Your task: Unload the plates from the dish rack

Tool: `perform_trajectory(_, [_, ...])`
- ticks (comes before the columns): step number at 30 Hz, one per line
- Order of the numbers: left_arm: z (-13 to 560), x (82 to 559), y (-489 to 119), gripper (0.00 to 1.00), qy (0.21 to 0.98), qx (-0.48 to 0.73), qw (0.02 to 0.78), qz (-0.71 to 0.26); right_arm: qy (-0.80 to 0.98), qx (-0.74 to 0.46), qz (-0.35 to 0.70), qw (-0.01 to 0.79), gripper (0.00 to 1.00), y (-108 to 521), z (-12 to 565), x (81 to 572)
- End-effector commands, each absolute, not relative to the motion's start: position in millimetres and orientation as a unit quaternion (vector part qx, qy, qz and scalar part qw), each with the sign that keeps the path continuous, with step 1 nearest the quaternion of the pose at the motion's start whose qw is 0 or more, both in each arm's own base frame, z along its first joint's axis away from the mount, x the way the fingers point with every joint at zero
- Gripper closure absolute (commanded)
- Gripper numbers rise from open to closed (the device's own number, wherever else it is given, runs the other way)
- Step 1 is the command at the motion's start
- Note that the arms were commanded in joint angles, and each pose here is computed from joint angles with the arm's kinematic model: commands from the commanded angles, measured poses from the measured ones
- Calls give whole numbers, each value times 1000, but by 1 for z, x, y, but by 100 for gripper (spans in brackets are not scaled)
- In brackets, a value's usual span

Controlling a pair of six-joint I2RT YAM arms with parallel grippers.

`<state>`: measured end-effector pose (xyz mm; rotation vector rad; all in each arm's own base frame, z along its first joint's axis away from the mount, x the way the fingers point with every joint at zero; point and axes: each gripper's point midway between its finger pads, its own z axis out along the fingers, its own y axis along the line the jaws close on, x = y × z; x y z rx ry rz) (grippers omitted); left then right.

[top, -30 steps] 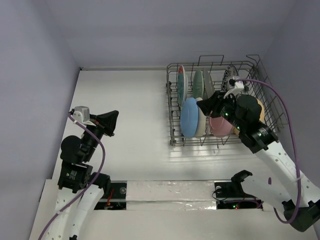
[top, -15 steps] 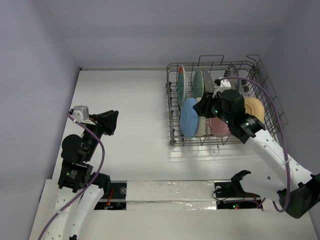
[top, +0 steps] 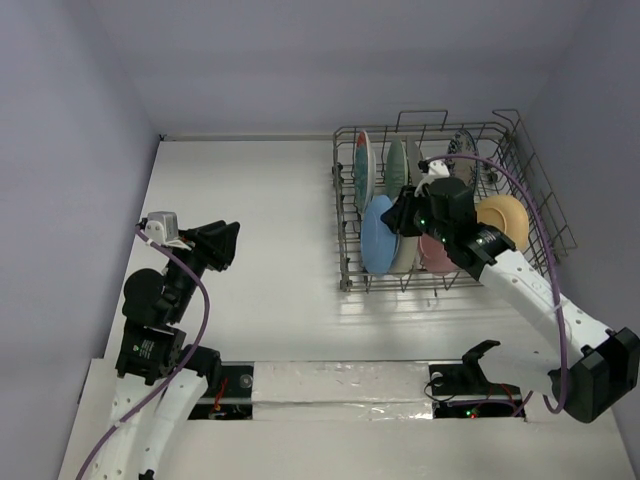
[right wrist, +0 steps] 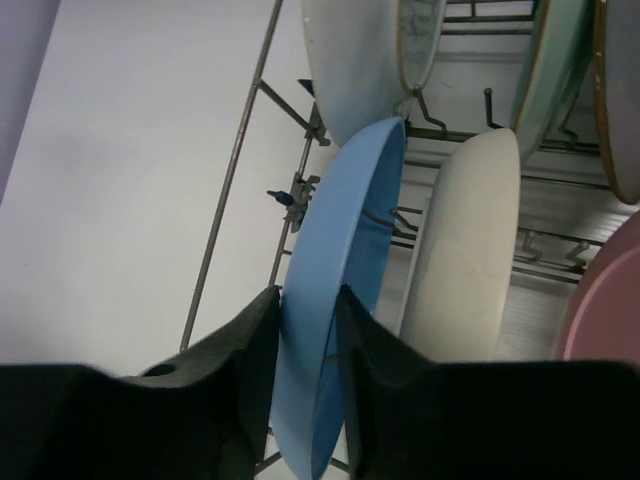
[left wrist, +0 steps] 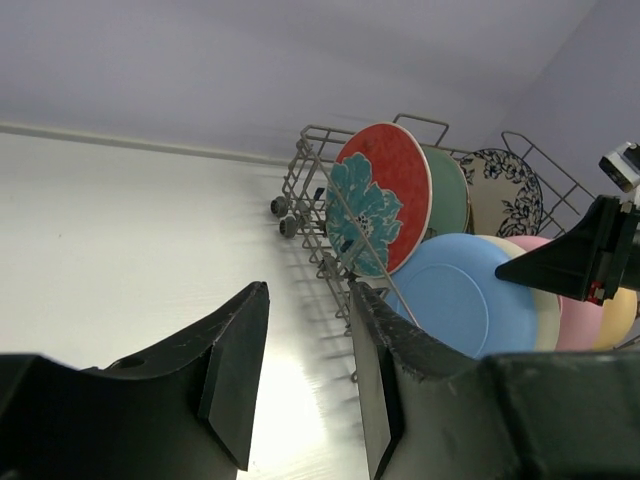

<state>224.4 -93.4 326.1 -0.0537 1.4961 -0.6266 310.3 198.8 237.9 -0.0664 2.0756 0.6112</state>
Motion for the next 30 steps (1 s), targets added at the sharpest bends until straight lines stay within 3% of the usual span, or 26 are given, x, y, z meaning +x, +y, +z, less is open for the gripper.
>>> perform_trajectory(1, [337, 223, -94, 65, 654, -19, 701, -285, 808, -35, 300, 506, 78, 213, 280, 310])
perform_trajectory(4, [337, 222, -94, 64, 652, -19, 702, -285, 797, -31, 314, 514, 100, 214, 293, 308])
perform_trajectory(20, [338, 220, -93, 52, 650, -21, 704, -286, 675, -54, 414, 609, 100, 206, 443, 259])
perform_trajectory(30, [337, 222, -85, 52, 652, -39, 707, -271, 639, -125, 468, 597, 100, 247, 480, 247])
